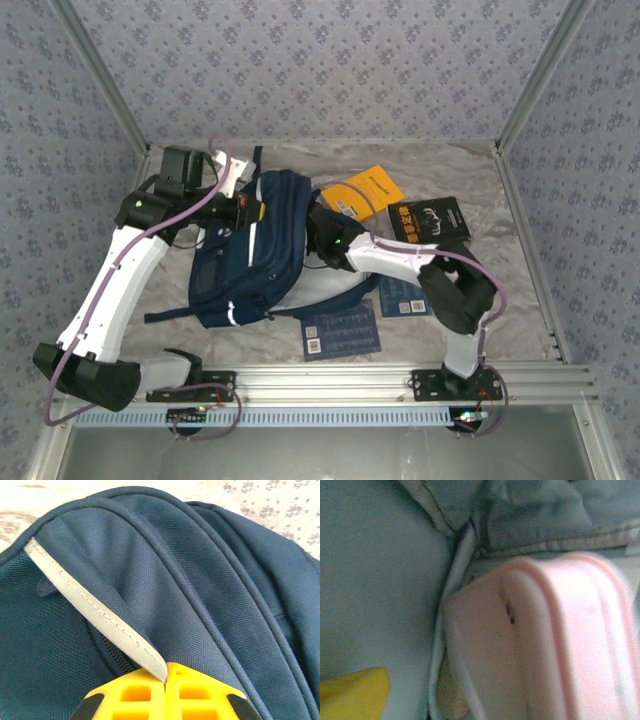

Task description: Pack books, pencil case, and school supplies into a backpack

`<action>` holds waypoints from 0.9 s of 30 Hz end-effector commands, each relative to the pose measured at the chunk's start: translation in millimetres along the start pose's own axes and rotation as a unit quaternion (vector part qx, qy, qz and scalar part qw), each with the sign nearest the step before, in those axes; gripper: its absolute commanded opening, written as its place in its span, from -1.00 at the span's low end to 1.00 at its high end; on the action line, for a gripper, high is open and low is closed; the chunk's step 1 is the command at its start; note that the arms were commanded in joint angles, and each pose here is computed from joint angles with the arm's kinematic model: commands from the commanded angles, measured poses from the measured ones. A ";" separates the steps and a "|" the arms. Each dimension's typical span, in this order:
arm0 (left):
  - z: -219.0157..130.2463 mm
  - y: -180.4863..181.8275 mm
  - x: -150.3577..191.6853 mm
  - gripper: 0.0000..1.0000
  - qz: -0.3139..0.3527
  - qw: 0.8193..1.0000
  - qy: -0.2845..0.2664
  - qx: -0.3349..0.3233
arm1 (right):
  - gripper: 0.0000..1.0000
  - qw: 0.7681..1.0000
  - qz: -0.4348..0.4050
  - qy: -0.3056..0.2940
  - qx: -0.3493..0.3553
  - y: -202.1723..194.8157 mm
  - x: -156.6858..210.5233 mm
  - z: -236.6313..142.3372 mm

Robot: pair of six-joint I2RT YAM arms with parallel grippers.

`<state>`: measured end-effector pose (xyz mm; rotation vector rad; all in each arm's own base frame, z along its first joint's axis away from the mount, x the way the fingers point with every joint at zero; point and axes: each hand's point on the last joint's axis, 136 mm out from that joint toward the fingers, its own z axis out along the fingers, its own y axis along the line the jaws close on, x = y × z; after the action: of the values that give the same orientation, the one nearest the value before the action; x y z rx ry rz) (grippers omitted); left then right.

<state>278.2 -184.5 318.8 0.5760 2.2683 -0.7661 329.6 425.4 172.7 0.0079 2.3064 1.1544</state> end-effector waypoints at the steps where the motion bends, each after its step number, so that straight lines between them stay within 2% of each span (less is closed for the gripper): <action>1: -36.0 6.4 -33.8 -1.00 0.045 0.994 -0.073 -0.071 | 1.00 0.997 -0.064 -0.038 -0.007 26.4 -20.3 -45.2; 4: -48.3 38.3 -35.2 -1.00 0.029 0.982 -0.077 -0.171 | 1.00 0.990 -0.117 -0.057 0.061 13.4 -28.2 -68.3; 6: -54.1 50.8 -34.7 -1.00 0.030 0.974 -0.077 -0.211 | 1.00 0.981 -0.153 -0.062 0.105 5.5 -28.1 -83.5; 8: -57.6 58.4 -34.0 -1.00 0.031 0.968 -0.077 -0.235 | 1.00 0.976 -0.164 -0.083 0.119 2.8 -33.6 -99.6; 12: -56.8 66.2 -30.9 -1.00 0.039 0.963 -0.072 -0.255 | 1.00 0.975 -0.159 -0.128 0.086 2.2 -35.2 -127.2; 15: -59.6 74.9 -28.5 -1.00 0.058 0.953 -0.065 -0.289 | 1.00 0.976 -0.168 -0.127 0.045 0.6 -38.2 -141.3; 17: -61.9 80.6 -24.7 -1.00 0.098 0.937 -0.047 -0.332 | 1.00 0.974 -0.179 -0.135 0.027 2.0 -39.5 -152.9; 20: -63.7 87.4 -19.6 -1.00 0.191 0.890 -0.013 -0.415 | 1.00 0.971 -0.181 -0.142 0.068 -10.4 -43.4 -167.1; 22: -63.1 89.5 -16.2 -1.00 0.225 0.871 -0.004 -0.437 | 0.98 0.971 -0.182 -0.132 0.084 -18.8 -42.4 -170.8; 27: -53.4 93.4 -4.9 -1.00 0.248 0.865 0.013 -0.436 | 0.90 0.971 -0.188 -0.101 0.104 -35.0 -30.2 -172.0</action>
<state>303.6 -100.7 288.9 0.7072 2.1788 0.3676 285.1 279.4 256.1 -0.1773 2.0662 0.7534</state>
